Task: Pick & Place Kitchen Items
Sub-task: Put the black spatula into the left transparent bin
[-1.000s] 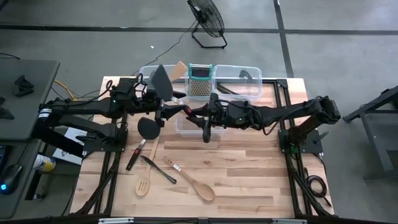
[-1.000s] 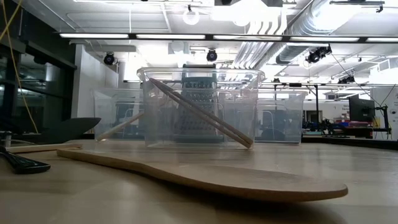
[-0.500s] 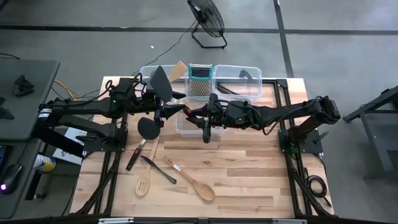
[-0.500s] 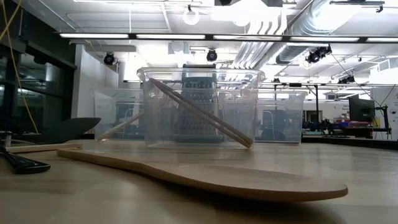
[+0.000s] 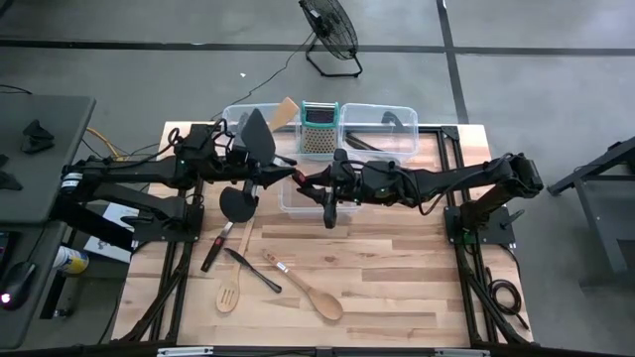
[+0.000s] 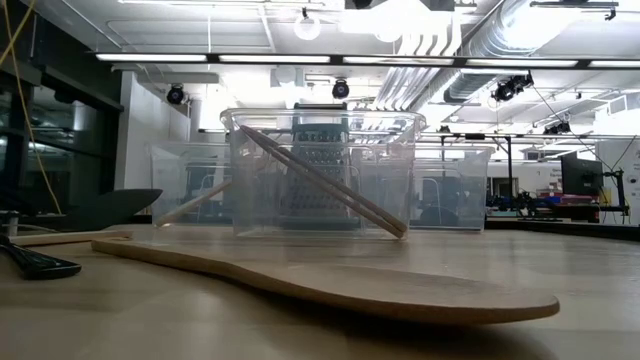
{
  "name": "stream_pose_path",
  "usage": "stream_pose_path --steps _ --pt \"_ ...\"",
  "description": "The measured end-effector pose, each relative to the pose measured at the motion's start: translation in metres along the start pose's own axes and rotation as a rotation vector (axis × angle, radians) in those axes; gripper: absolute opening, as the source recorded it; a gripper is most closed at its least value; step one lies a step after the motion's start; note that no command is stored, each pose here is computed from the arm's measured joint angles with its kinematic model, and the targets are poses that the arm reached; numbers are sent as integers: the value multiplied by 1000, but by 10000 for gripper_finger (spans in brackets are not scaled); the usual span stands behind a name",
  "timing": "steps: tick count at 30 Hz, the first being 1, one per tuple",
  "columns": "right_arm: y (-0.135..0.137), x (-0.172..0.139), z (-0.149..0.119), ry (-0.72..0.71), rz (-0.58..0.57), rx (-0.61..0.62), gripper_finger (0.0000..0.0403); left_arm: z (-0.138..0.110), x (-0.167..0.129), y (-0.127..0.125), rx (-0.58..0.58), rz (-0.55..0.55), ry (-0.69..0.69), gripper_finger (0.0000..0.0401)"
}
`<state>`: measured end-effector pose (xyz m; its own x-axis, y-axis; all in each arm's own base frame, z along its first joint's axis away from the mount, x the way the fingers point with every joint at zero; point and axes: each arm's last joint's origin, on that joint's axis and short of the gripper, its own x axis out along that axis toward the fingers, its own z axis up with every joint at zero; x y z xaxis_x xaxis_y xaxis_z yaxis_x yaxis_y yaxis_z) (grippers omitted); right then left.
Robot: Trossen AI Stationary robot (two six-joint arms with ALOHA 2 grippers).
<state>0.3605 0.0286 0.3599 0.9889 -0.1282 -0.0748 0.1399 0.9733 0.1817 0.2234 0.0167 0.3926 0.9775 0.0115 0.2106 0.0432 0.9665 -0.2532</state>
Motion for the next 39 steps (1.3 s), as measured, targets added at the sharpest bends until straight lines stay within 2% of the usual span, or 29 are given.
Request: stream_pose_path --steps 10,12,18,22,30,39 --pt "0 0 0 7 18 6 102 0 0 0 9 -12 5 64" --pt "0 0 -1 11 13 14 124 0 0 0 14 -13 6 64" --pt "2 -4 -2 52 20 23 227 -1 0 0 22 -5 10 63" --pt "1 -13 2 86 28 55 258 -1 0 0 22 -3 7 63" --pt "-3 -48 9 250 40 74 260 4 -8 -2 34 -2 4 63" --pt "-13 -81 19 304 -100 104 260 10 -18 -1 42 107 -14 63"
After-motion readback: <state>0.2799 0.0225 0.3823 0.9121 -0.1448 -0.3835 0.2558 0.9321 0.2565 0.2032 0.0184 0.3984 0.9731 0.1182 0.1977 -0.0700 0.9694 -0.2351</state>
